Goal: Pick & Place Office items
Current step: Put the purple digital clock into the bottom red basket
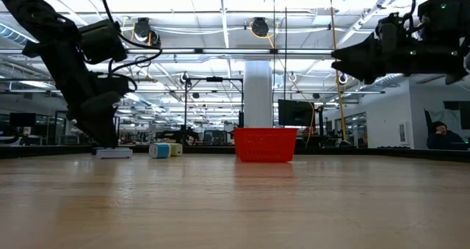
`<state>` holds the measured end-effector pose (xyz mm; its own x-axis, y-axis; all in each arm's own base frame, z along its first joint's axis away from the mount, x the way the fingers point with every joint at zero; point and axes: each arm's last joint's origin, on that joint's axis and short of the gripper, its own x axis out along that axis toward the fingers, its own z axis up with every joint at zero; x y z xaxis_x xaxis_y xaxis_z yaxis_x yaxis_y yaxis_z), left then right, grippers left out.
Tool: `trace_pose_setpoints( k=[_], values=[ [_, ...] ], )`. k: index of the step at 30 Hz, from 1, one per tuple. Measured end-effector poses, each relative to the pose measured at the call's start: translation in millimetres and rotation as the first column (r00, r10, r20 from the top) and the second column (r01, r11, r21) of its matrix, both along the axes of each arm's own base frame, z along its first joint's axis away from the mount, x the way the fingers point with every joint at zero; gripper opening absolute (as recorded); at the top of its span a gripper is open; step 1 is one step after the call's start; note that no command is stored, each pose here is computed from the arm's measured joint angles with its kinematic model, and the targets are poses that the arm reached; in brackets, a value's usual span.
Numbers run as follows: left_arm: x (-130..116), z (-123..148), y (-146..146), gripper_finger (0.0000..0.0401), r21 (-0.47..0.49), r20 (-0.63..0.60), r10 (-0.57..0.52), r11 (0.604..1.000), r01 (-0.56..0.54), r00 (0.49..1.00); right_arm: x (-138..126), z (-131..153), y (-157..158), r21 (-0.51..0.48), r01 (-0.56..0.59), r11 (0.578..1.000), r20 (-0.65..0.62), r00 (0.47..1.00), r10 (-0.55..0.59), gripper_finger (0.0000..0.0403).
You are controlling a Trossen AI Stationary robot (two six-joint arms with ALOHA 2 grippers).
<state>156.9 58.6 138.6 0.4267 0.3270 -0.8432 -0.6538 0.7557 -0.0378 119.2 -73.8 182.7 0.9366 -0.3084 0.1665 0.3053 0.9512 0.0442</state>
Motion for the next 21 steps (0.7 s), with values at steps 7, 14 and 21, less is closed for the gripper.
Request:
trace_pose_setpoints(
  k=[7, 14, 21],
  values=[
    [5, -8, -5, 0.0243, 0.017, -0.05, 0.03, 0.999, -0.029, 0.998, 0, 1, 1, 0.018, -0.043, 0.999, 0.011, 0.999, 0.043, 0.0263],
    [6, -13, -4, 0.0243, 0.053, -0.081, 0.073, 0.996, -0.069, 0.994, 1, 5, 6, -0.001, -0.131, 0.991, 0.051, 0.99, 0.131, 0.0263],
    [11, -1, -7, 0.0243, 0.039, -0.018, 0.022, 0.999, -0.021, 1.0, 4, 5, 11, -0.04, -0.162, 0.986, 0.039, 0.986, 0.164, 0.0263]
  ],
)
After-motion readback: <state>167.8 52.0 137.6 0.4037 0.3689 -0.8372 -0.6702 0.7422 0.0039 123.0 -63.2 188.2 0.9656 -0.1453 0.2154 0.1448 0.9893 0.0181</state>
